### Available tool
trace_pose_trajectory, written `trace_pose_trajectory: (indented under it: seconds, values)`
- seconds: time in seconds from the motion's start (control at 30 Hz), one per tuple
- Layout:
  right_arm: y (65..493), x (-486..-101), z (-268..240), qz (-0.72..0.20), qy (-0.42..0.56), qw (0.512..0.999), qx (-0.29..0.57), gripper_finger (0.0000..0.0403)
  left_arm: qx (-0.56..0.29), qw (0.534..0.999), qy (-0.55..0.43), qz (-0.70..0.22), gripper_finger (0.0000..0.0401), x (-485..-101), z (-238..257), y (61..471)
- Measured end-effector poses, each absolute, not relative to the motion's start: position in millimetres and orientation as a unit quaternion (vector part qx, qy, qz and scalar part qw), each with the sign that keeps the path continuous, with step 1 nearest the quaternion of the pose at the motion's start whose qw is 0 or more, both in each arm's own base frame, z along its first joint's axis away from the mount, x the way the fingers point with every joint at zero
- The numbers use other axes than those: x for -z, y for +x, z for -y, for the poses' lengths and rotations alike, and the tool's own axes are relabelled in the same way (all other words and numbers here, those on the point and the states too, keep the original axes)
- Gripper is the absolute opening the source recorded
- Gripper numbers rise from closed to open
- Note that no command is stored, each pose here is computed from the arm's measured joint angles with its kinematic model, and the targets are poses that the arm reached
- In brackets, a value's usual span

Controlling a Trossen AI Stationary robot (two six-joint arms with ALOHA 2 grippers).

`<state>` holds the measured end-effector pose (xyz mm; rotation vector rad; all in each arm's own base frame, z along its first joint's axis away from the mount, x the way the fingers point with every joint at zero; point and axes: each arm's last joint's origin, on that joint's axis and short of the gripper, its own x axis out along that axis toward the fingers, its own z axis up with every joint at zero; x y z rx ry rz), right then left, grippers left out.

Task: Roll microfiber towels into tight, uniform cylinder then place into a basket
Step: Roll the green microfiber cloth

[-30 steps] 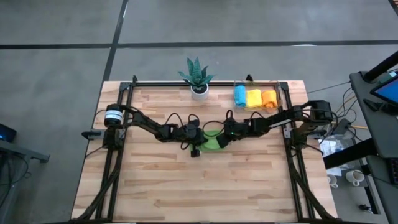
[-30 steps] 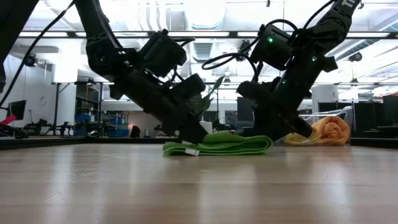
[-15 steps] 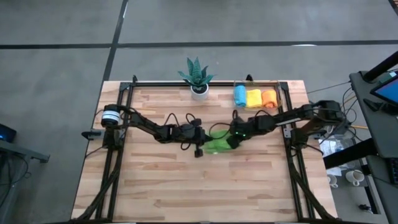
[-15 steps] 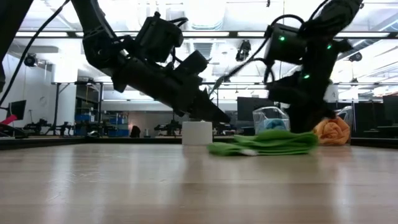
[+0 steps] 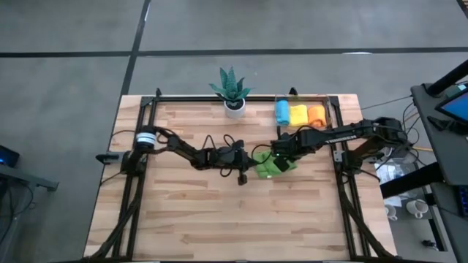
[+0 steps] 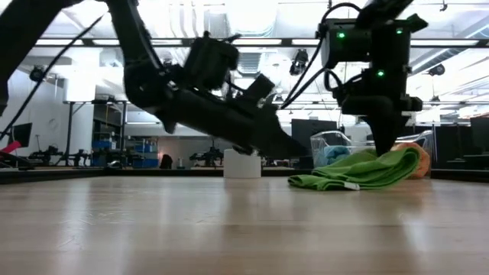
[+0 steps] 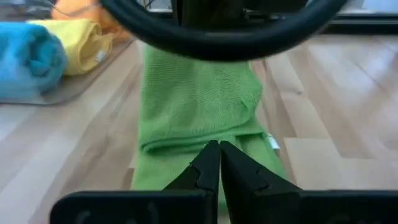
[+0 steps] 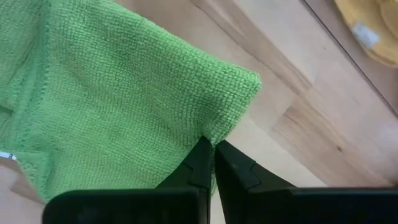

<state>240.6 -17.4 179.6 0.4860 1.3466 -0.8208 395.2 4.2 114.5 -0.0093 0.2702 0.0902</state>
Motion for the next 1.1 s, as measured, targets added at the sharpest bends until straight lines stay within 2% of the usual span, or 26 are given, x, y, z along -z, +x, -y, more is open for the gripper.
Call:
trace_pose_trajectory:
  seconds: [0.33,0.63,1.1]
  values:
    - [261.3,-177.6,16.5,-0.616,0.192,0.680,0.348,0.0009,-0.030,0.994,0.035,-0.103,0.0000,-118.4,-11.1,436.3]
    - [265.6,-184.1,14.8,-0.608,0.193,0.691,0.340,0.0009,-0.042,0.993,0.030,-0.109,0.0000,-93.8,-18.8,459.0]
    - [280.6,-190.7,-0.4,-0.572,0.218,0.736,0.290,0.0008,-0.077,0.988,0.032,-0.131,0.0000,-79.6,-24.1,467.2]
